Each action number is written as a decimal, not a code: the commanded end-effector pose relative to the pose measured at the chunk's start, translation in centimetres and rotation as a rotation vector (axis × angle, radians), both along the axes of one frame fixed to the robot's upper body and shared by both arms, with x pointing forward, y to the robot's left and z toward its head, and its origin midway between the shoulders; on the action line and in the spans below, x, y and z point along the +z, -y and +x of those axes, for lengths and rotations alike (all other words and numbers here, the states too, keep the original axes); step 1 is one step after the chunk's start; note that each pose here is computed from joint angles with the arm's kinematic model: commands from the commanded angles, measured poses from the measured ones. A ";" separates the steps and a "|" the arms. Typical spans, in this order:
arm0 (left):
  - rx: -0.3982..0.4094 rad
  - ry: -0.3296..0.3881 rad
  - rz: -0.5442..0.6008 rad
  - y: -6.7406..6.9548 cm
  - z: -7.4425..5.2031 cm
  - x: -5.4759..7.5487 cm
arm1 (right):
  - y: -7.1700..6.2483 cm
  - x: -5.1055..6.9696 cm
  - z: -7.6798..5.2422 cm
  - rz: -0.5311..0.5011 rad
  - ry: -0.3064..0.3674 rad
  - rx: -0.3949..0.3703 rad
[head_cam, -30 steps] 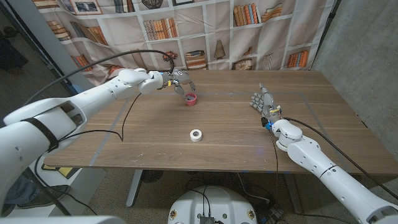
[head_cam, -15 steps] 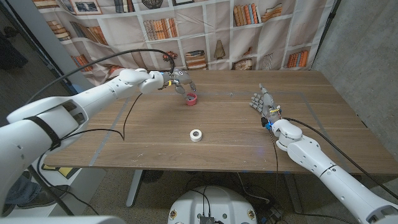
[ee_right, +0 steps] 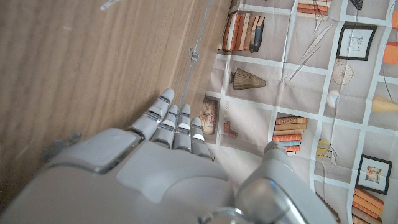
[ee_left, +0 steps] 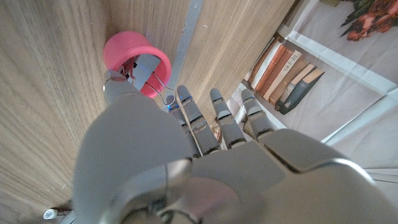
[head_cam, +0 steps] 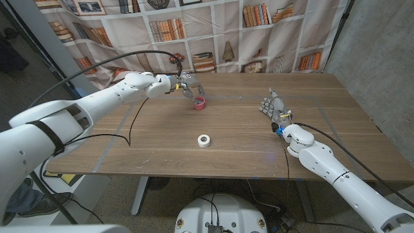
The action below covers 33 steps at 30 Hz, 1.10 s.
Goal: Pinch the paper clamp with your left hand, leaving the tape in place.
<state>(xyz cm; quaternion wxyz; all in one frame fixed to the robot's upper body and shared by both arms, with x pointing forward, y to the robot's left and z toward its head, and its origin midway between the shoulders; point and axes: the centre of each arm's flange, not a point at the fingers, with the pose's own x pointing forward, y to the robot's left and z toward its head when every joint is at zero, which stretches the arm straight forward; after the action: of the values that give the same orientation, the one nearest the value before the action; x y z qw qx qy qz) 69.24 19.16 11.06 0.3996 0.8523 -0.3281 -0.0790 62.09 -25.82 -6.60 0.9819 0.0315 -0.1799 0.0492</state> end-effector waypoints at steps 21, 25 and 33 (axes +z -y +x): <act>-0.050 -0.028 -0.087 0.0 0.1 0.0 | -0.2 -0.2 0.1 0.001 -0.008 0.000; -0.054 -0.032 -0.095 0.0 0.1 0.0 | -0.2 -0.3 0.1 0.000 -0.008 -0.001; -0.064 -0.023 -0.117 0.1 -0.1 0.5 | -0.1 -0.1 0.0 0.001 -0.003 -0.001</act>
<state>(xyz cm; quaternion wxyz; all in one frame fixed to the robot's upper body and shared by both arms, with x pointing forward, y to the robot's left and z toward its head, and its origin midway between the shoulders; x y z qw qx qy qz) 69.33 19.14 10.93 0.4396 0.8238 -0.3474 -0.0865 62.18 -25.64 -6.82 0.9827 0.0307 -0.1759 0.0500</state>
